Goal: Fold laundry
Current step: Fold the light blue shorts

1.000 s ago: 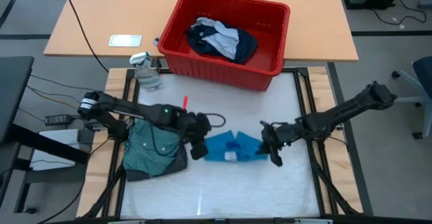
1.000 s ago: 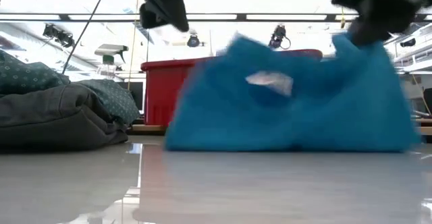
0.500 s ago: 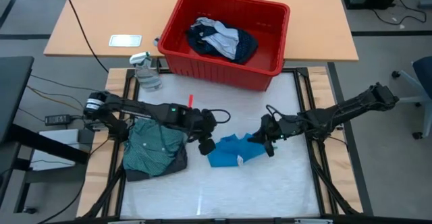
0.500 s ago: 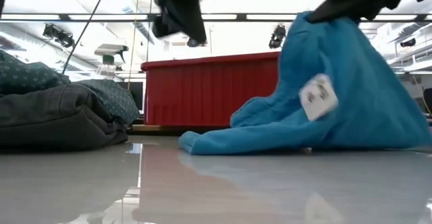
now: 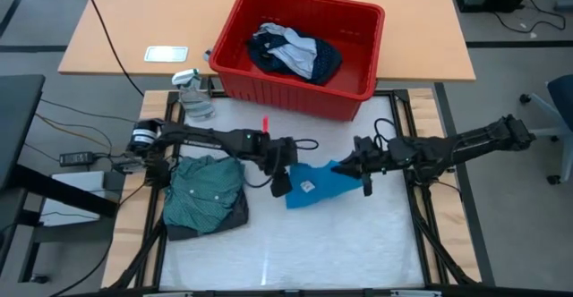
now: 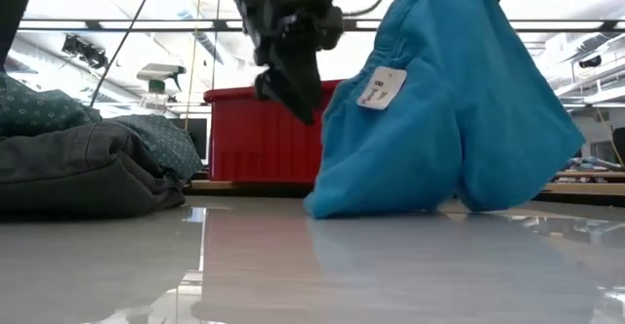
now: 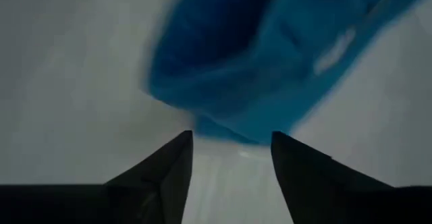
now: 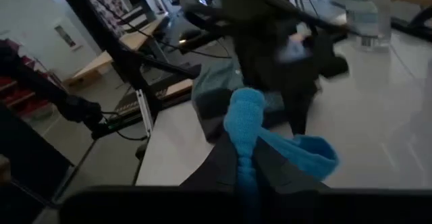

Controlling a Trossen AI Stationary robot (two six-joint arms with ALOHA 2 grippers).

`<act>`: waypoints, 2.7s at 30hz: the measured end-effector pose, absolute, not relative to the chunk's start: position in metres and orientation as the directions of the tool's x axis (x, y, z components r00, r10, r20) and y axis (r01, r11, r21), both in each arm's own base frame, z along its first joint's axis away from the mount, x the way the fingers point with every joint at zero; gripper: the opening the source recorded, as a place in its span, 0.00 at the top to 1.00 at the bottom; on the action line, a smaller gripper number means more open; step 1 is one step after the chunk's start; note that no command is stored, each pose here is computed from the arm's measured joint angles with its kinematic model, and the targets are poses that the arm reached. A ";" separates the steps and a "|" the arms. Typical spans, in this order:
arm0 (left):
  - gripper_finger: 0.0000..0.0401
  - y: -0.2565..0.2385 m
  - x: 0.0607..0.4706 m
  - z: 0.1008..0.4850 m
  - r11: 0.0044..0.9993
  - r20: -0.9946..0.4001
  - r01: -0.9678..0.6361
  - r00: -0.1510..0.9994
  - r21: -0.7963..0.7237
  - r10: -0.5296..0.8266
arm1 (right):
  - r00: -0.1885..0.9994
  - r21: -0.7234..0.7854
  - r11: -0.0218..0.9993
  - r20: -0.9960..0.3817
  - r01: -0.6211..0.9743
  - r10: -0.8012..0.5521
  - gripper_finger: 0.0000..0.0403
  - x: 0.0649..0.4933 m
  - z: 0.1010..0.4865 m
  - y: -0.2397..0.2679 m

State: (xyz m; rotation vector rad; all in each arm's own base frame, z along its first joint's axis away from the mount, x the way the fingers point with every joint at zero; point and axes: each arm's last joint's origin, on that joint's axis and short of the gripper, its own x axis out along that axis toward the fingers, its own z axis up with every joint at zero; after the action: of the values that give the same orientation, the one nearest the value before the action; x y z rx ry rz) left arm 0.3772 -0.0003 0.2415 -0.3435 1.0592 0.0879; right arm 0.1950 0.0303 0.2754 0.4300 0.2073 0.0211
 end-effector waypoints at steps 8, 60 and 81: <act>0.46 0.025 0.399 0.224 0.937 -0.798 -0.143 0.574 -0.318 -0.183 | 0.980 0.282 0.956 -0.155 -0.078 0.126 0.96 0.188 0.283 0.029; 0.97 -0.048 0.324 0.362 0.474 -0.479 -0.257 0.761 -0.842 -0.439 | 0.989 0.837 0.540 0.015 -0.093 0.146 0.96 0.158 0.307 0.049; 0.82 0.060 0.389 0.178 0.602 -0.944 -0.746 0.328 -0.286 -0.042 | 0.610 0.316 0.634 -0.726 0.706 -0.318 0.59 0.183 0.175 -0.049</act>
State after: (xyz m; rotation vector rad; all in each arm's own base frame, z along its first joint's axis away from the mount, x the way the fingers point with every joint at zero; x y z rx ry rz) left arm 0.3891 0.0595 0.1781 -0.8257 1.1614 0.5364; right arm 0.1832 -0.0488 0.1750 0.6372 0.6779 -0.6396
